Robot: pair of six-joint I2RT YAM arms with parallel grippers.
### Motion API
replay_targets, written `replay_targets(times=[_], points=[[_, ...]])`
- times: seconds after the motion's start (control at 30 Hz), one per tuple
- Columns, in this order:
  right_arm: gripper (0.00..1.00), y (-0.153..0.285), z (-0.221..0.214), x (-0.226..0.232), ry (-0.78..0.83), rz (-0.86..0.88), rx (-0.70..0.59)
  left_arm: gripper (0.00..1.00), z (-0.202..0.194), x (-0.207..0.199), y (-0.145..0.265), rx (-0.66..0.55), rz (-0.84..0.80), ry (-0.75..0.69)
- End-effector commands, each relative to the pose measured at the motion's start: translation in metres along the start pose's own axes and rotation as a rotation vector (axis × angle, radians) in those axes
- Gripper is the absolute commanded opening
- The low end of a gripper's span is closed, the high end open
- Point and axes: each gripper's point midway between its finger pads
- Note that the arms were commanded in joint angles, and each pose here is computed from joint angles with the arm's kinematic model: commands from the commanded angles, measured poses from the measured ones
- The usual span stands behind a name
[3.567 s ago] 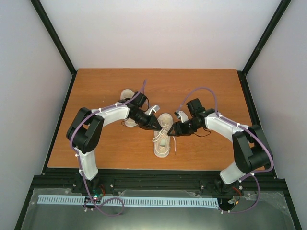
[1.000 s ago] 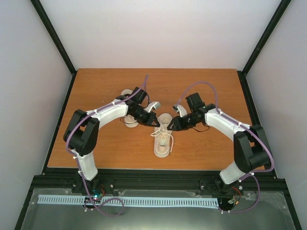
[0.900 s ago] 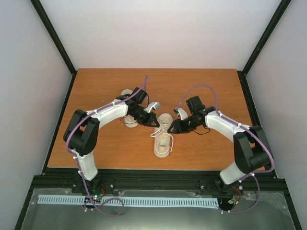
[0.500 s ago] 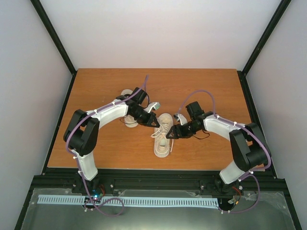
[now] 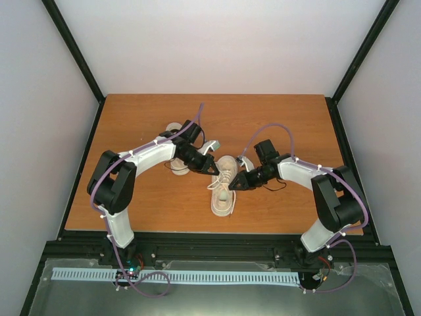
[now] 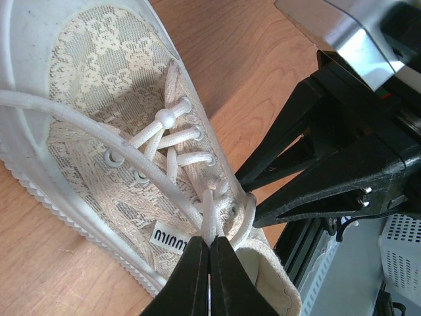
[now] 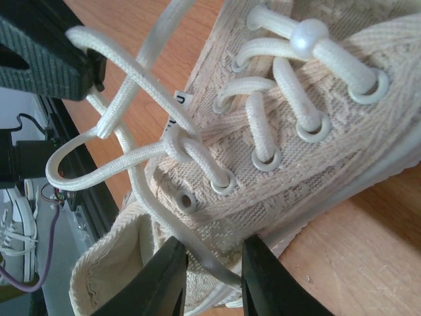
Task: Tie the shoes
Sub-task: Tie the shoelace on the shoe.
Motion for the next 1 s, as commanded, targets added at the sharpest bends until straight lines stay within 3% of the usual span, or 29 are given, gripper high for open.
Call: replay_targets(times=[0.0,0.2,0.57,0.97], points=[[0.21,-0.003,-0.005,0.0,-0.001,0.028,0.024,0.01,0.014,-0.011,0.006,-0.032,-0.021,-0.037],[0.03,0.001,-0.005,0.005,0.002,0.029,0.011,0.01,0.013,-0.012,0.007,-0.03,-0.024,-0.038],[0.03,0.026,0.016,0.035,0.034,0.002,-0.038,0.01,0.011,-0.018,0.007,-0.015,-0.046,-0.071],[0.03,0.006,0.036,0.05,0.079,-0.006,0.01,0.01,0.01,-0.017,0.005,-0.002,-0.035,-0.073]])
Point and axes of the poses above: each gripper's point midway between its finger pads, its own y axis back along the fingers, its own x axis along the line the jaws close on, z = x × y, and after that the axes turned 13 degrees about -y, right-handed
